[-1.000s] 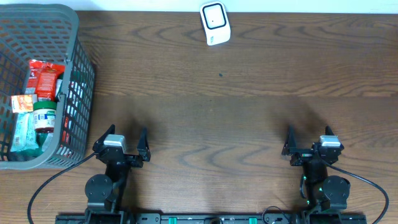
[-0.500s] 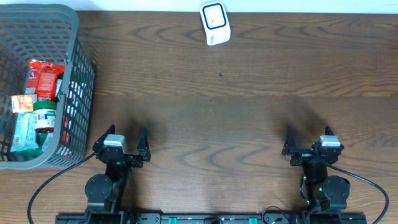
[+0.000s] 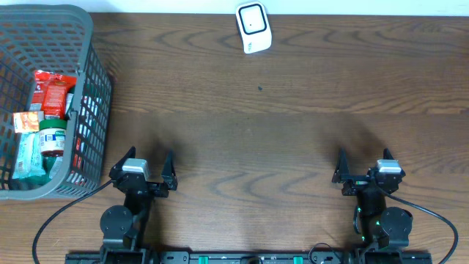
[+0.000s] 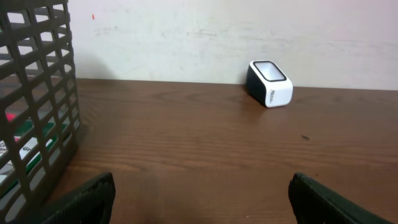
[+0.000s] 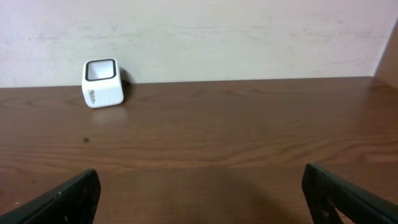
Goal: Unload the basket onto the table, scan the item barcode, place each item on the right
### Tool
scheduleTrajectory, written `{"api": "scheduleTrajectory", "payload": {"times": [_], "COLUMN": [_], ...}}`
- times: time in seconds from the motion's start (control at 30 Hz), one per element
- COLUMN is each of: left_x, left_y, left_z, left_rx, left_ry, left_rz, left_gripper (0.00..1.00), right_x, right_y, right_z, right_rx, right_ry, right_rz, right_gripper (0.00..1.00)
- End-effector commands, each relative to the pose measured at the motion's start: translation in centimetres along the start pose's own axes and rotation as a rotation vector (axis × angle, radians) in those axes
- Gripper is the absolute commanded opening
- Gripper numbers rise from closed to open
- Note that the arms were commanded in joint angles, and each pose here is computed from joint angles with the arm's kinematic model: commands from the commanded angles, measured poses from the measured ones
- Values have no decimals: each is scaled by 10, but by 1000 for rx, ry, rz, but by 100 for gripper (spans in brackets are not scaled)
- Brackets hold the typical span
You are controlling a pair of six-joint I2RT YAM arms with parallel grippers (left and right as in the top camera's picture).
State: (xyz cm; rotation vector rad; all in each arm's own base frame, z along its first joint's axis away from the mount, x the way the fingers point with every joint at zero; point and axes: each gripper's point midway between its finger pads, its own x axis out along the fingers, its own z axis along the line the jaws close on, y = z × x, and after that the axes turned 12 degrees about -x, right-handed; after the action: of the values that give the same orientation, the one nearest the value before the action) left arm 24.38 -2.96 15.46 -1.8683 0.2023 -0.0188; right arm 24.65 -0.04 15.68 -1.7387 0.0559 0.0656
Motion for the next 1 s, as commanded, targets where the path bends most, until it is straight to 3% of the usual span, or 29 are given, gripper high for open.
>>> {"api": "scheduleTrajectory", "payload": {"times": [0.0, 0.37, 0.57, 0.83, 0.97], "left_x": [0, -8, -18, -42, -53], "left_y": [9, -11, -29, -69, -114], "left_z": [1, -38, -46, -68, -83], "left_rx": [14, -17, -61, -100, -135], "left_ry": [2, 195, 201, 214, 191], "left_rz": [29, 22, 37, 108, 183], "left_gripper": [89, 90, 90, 89, 89], "right_x": [0, -1, -4, -19, -27], "right_y": [0, -3, -18, -71, -121], "right_z": [5, 10, 10, 12, 4], "right_rx": [-13, -13, -13, -7, 25], "right_ry": [-21, -49, -60, -112, -112], "right_rz": [-3, -12, -42, -129, -151], "right_gripper": [99, 99, 99, 99, 99]}}
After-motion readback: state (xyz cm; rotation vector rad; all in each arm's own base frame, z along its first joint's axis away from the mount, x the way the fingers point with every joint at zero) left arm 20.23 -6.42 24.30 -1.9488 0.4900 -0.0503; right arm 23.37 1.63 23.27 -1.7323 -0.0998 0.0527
